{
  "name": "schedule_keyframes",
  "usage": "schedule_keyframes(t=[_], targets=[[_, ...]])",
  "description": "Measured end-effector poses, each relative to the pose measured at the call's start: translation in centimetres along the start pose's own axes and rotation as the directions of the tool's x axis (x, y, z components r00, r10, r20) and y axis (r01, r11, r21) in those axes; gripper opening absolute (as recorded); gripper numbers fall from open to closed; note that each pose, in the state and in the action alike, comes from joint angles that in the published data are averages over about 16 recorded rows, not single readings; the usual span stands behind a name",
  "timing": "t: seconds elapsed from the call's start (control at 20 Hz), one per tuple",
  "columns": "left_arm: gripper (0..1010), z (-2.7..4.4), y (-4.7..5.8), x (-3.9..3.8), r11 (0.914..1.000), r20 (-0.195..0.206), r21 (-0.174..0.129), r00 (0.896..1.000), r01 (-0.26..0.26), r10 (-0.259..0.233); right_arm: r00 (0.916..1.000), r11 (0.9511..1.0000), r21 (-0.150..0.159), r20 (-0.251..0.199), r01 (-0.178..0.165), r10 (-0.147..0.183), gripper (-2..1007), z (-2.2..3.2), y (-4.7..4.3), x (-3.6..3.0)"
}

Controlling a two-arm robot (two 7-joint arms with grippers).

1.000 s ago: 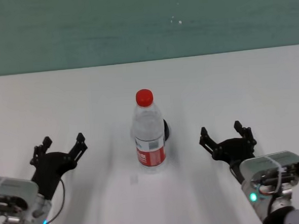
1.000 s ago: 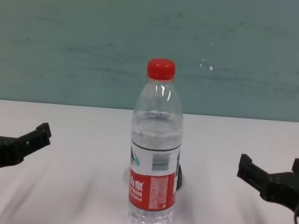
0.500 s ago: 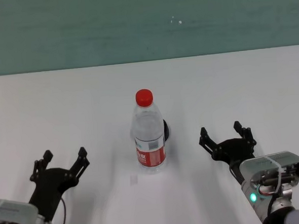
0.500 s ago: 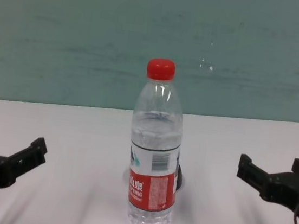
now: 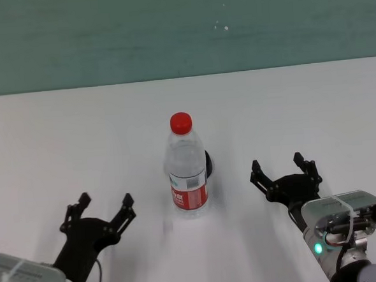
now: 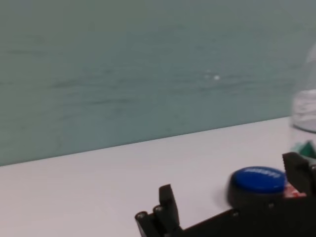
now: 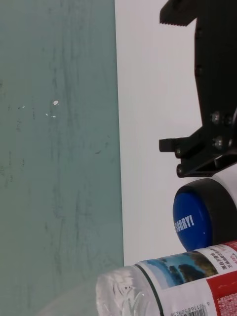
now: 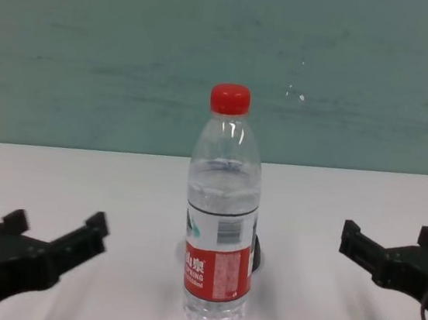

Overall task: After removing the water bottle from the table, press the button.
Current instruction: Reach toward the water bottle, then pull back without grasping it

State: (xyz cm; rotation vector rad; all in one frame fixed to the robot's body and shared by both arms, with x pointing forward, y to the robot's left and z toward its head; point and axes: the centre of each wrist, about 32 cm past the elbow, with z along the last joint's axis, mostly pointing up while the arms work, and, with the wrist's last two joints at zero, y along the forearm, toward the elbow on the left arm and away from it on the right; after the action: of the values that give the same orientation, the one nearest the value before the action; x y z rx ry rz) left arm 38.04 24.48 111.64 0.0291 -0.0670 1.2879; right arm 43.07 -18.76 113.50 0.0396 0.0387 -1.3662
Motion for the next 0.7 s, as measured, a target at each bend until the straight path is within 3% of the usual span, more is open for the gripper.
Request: schedule_keyframes(t=[0.7], targets=[[1003,-0.06,-1.1,-1.46,0.9944,0.004,-0.015,0.995,0.104,-0.104,1.0000,1.0000,0.000,0.000,0.000,0.000,1002,0.00,0.00,0.00]])
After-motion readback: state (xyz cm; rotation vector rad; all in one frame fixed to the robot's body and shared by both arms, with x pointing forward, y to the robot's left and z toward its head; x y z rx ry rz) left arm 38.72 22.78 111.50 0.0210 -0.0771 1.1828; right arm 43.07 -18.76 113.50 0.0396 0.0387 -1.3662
